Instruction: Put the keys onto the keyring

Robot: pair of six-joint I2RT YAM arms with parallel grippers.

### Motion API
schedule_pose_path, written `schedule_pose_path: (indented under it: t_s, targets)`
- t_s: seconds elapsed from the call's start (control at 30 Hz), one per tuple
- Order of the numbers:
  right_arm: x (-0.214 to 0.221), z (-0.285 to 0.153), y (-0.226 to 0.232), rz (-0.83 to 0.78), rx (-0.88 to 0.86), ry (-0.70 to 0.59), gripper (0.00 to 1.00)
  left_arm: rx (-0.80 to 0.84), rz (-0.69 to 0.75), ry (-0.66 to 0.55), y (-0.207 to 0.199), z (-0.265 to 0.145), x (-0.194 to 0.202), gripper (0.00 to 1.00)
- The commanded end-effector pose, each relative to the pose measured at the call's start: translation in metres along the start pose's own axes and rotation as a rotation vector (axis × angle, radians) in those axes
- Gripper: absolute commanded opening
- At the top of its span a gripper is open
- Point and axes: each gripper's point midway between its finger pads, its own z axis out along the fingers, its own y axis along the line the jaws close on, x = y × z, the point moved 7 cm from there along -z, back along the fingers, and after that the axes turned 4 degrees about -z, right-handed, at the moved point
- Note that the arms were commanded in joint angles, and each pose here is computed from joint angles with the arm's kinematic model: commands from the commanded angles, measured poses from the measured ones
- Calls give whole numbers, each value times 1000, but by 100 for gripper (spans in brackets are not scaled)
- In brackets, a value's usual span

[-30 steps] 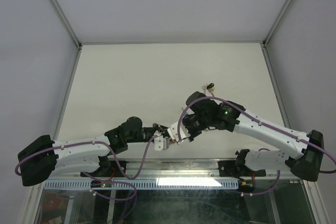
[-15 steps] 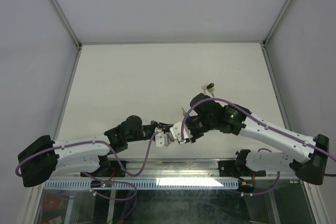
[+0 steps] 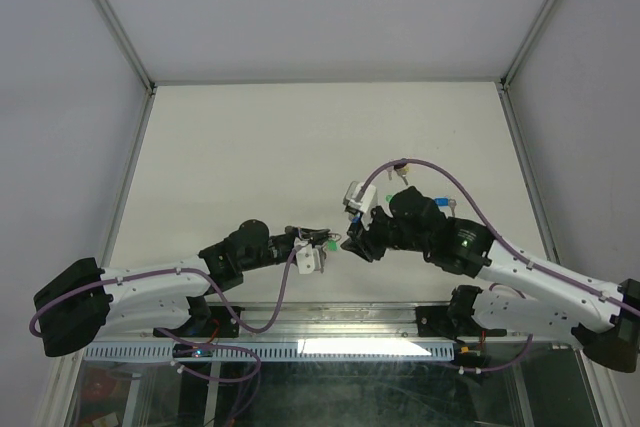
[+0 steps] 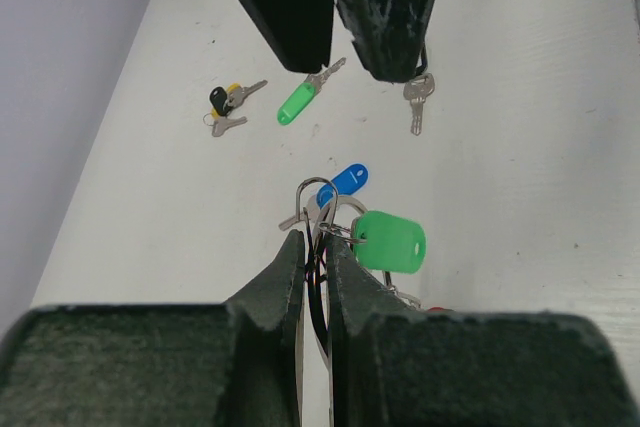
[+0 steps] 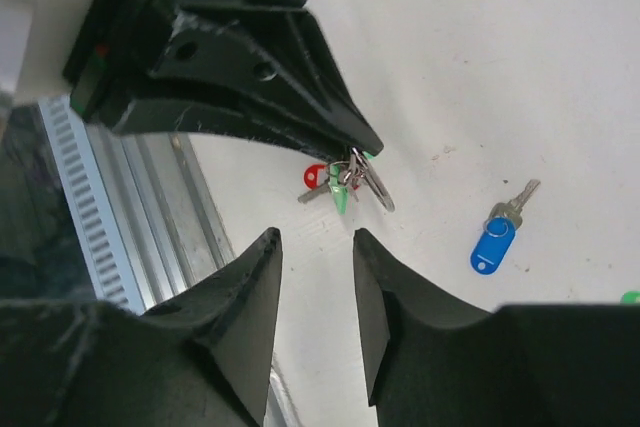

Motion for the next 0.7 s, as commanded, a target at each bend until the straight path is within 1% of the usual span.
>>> schedule_pose_path:
  t_s: [0.0,0.07,0.17,0.23,0.4,0.53,0.67]
  targets:
    - [-29,-7,-4,423,169,-161,40,-97,-4,-71,18,2,-18,0]
    - [-33,-6,-1,522,174,-154,42,-107,-8,-69,19,2,-18,0]
    - [-36,-1,-1,610,188,-140,43,-116,-16,-64,20,3,-18,0]
    - [-38,2,-2,639,197,-142,43,-120,-19,-64,20,2,-17,0]
    - [-39,10,-5,655,208,-180,41,-127,-22,-67,21,2,-18,0]
    - [-36,12,-12,649,265,-206,41,-124,-21,-71,21,2,-19,0]
    - [-31,20,-15,639,288,-187,40,-117,-21,-75,20,2,-19,0]
